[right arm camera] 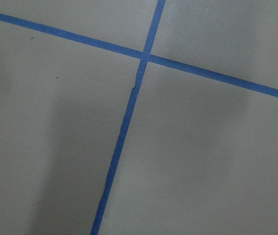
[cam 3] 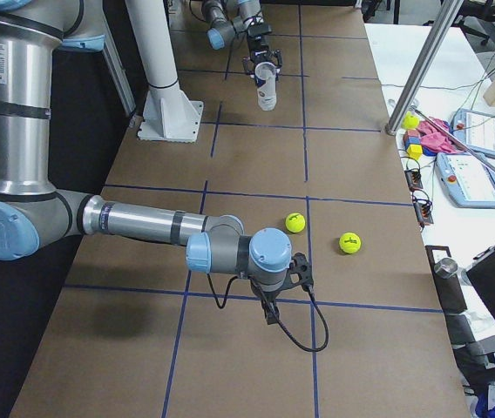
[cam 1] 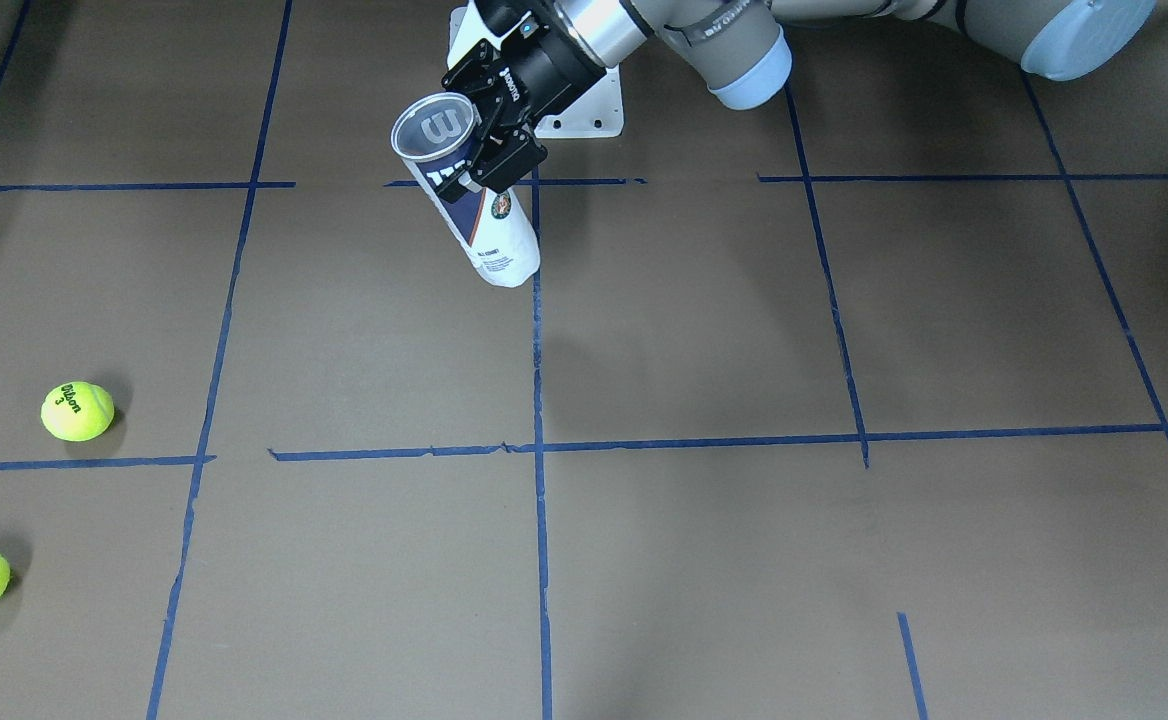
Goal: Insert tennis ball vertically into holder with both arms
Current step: 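Lift the can with the left gripper and turn it upright, open end up, then hold the upright can steady with the left gripper at table center, then grasp the nearer yellow tennis ball with the right gripper while left holds the can, then carry the ball with the right gripper over the can's open top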
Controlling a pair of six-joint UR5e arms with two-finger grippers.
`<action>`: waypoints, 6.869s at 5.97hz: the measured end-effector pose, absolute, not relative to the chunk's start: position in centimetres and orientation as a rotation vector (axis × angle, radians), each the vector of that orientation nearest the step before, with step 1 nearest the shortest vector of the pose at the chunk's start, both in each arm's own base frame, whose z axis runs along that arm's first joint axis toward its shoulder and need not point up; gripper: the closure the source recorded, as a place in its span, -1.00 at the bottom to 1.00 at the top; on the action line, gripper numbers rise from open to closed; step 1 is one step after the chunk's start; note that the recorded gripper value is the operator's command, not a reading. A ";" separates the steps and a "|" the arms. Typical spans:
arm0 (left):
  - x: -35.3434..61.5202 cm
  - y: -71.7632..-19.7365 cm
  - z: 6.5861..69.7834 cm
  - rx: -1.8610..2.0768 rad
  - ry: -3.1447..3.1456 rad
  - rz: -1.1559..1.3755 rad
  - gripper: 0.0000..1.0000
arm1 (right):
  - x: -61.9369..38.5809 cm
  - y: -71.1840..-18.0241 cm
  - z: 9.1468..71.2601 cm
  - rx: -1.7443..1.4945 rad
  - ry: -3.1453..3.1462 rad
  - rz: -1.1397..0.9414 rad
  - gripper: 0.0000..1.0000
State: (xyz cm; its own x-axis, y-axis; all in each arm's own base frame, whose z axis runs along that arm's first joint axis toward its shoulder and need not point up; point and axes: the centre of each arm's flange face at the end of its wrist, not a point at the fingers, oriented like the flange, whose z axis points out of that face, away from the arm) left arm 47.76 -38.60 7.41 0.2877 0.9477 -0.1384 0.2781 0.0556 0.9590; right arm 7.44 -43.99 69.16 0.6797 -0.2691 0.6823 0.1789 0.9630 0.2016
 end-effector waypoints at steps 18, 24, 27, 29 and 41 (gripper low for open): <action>54.2 -44.0 24.5 1.543 1.232 0.510 -0.80 | 7.4 -44.0 69.1 0.123 -0.786 -0.253 -1.00; 54.2 -44.1 24.1 1.548 1.234 0.497 -0.90 | -6.1 -52.7 58.2 0.188 -0.824 -0.250 -1.00; 54.1 -44.2 24.1 1.552 1.226 0.484 -0.90 | -17.8 -53.8 53.7 0.237 -0.795 -0.232 -1.00; 54.1 -44.2 23.9 1.553 1.227 0.483 -0.90 | -22.7 -53.2 53.2 0.260 -0.763 -0.238 -1.00; 54.2 -44.2 24.2 1.551 1.225 0.486 -0.90 | -29.7 -52.7 35.7 0.296 -0.885 -0.088 0.95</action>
State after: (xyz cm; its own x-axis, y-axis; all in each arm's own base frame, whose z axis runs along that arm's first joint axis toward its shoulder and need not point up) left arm 54.16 -44.15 24.16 0.3928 0.8775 -0.2751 0.4507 0.0770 0.8893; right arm -29.68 -52.68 35.67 0.6325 -0.1978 0.7489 -0.0460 0.9556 0.2912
